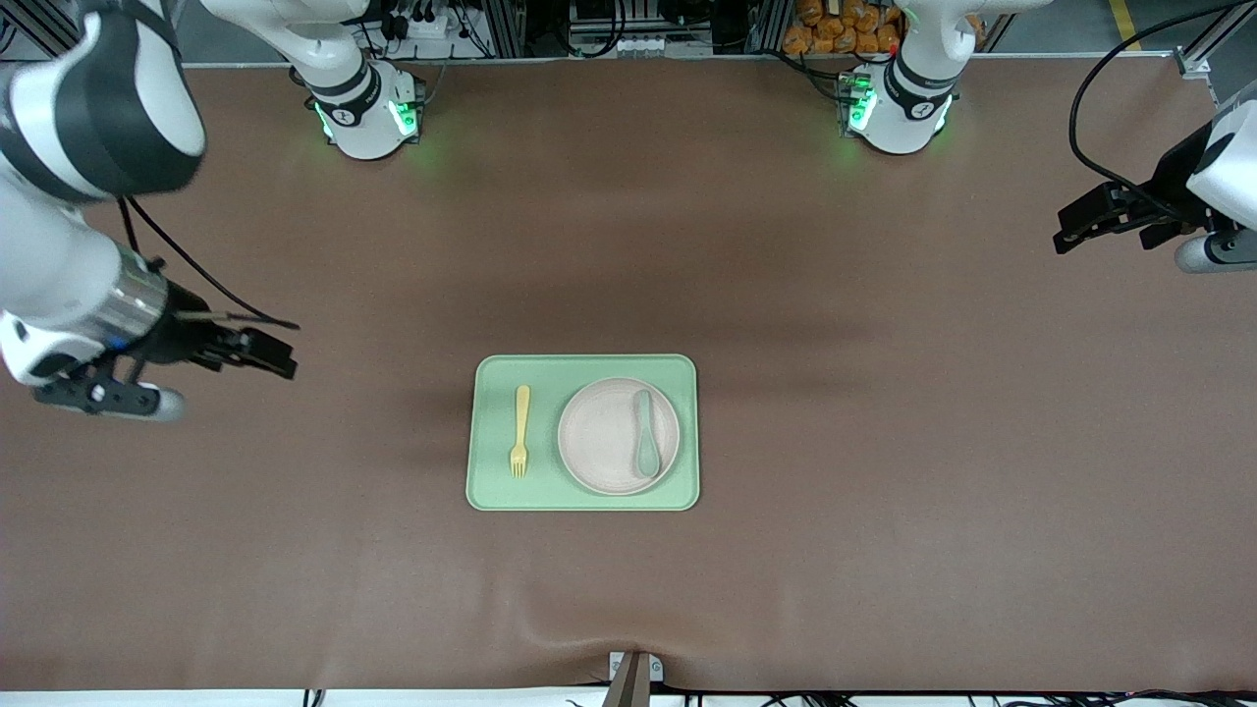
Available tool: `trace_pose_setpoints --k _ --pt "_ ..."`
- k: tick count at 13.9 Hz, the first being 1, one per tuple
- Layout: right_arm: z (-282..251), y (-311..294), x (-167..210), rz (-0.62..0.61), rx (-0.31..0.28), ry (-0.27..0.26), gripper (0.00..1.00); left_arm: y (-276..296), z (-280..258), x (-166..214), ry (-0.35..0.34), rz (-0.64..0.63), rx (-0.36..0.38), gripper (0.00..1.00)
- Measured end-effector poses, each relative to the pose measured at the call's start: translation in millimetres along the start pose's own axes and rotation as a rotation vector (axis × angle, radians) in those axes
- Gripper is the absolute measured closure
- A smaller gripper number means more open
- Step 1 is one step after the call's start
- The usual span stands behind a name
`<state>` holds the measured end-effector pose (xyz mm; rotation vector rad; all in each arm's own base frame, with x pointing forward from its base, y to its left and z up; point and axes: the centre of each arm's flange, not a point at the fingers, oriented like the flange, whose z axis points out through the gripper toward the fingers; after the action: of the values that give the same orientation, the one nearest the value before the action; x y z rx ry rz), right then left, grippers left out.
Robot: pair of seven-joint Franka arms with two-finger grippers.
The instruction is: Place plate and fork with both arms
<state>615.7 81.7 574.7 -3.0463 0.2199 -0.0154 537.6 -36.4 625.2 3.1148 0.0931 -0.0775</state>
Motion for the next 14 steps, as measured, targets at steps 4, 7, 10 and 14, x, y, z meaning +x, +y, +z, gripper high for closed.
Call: trace_pose_setpoints --k 4,7,10,14 --pt "-61 11 -38 -0.005 -0.006 0.042 0.0 0 1 0 -0.002 0.0 0.0 0.0" --pt "-79 15 -68 -0.017 -0.014 0.054 0.0 0 1 0 -0.002 0.0 0.0 0.0" --pt "-87 20 -84 -0.032 -0.018 0.064 0.0 0 1 0 -0.002 0.0 0.0 0.0" --pt "-85 27 -77 -0.027 -0.017 0.074 0.0 0 1 0 -0.003 0.0 0.0 0.0"
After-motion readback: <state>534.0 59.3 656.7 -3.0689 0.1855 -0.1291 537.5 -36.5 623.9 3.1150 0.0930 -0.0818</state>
